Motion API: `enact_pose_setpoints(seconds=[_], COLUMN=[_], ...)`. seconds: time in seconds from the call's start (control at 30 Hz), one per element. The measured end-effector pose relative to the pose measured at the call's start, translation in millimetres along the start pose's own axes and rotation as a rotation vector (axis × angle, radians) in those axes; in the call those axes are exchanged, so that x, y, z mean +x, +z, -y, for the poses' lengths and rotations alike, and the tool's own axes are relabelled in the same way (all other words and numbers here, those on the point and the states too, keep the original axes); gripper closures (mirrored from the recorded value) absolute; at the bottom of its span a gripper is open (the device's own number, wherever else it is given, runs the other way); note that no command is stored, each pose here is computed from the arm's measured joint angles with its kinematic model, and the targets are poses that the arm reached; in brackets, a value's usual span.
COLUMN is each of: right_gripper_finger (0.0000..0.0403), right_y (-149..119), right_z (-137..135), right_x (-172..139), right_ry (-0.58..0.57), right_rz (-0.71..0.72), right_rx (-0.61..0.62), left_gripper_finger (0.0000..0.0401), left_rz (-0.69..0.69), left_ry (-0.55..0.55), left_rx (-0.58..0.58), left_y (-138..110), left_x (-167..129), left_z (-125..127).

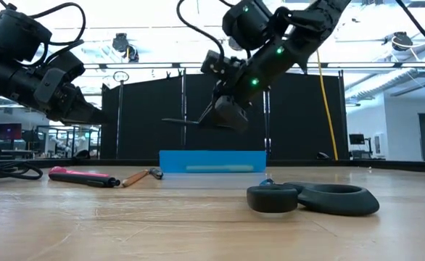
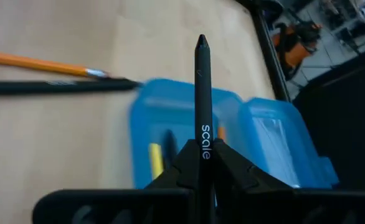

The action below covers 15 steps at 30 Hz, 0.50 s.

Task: Pick & place school supplies into a supply box
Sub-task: Put the black pen into the blue supply box

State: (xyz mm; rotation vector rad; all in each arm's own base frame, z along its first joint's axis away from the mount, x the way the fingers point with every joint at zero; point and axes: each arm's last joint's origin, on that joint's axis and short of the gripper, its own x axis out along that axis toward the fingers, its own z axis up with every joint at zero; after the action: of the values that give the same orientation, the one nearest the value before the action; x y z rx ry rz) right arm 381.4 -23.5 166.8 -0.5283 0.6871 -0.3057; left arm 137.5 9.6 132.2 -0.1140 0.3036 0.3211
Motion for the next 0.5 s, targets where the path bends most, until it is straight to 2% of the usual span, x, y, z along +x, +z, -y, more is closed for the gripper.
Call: enact_pose_setpoints(seconds=[0.2,0.4,0.5], right_gripper_finger=[0.0389,0.0388,0.0385], right_y=[-15.0,-28.2,-34.2], right_z=[27.5,46.7,49.5], right_x=[12.1,20.5,21.9], right_ry=[-0.040,0.049,0.038], right_rz=[-0.047,-0.041,-0.051], right_rx=[0.069,0.190,0.216], left_gripper_finger=[0.0370,0.0370,0.0370], left_rz=[-0.001,-0.001,-0.004], left_ry=[-0.001,-0.001,-0.002], left_rx=[0.000,0.004,0.004], left_y=[-0.1,-0.2,-0.4], left_x=[0.0,0.0,0.0], left_z=[0.1,0.1,0.0])
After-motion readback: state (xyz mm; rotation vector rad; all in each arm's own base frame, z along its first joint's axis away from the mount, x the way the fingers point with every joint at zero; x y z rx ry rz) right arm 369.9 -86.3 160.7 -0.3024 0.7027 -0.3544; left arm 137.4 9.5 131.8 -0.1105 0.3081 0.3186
